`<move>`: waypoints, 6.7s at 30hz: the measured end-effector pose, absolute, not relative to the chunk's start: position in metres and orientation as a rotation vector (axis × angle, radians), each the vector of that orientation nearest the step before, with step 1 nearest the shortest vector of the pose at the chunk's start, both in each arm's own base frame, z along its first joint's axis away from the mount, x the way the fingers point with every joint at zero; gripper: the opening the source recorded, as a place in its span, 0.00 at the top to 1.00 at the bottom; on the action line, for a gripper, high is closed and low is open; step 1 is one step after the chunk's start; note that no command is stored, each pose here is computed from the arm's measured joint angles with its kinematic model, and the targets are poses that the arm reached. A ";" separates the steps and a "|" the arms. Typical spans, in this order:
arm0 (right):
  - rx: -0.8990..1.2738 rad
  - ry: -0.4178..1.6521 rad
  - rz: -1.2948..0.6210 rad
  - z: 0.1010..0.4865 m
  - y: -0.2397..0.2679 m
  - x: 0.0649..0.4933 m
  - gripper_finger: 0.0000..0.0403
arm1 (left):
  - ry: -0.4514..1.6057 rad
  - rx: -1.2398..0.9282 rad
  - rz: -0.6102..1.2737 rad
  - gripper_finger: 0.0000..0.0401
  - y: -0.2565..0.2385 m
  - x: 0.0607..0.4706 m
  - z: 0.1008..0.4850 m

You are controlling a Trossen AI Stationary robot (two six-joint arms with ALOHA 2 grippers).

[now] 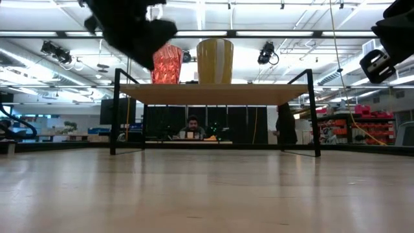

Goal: Stack small to large cups/mugs on shelf
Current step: Put the yellow mug on the shelf, then put the purple cup on the shelf

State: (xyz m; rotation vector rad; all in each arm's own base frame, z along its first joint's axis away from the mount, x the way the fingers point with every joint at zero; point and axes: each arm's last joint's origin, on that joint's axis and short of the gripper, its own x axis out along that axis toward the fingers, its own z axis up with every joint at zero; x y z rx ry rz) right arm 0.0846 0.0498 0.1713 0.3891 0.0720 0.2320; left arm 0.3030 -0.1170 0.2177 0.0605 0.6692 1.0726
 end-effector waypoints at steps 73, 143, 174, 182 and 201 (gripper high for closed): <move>0.350 0.069 0.225 0.171 0.050 0.085 0.92 | 0.185 0.153 1.039 0.98 -0.096 0.445 0.196; 0.351 0.074 0.224 0.171 0.050 0.085 0.92 | 0.191 0.198 1.237 0.97 -0.062 0.448 0.199; 0.350 0.079 0.231 0.170 0.050 0.085 0.92 | 0.196 0.237 1.336 0.98 -0.064 0.445 0.200; 0.351 0.079 0.231 0.170 0.050 0.085 0.92 | 0.190 0.241 1.282 0.92 -0.087 0.440 0.201; 0.368 0.086 0.253 0.170 0.050 0.084 0.92 | 0.166 0.333 0.914 0.89 -0.222 0.342 0.310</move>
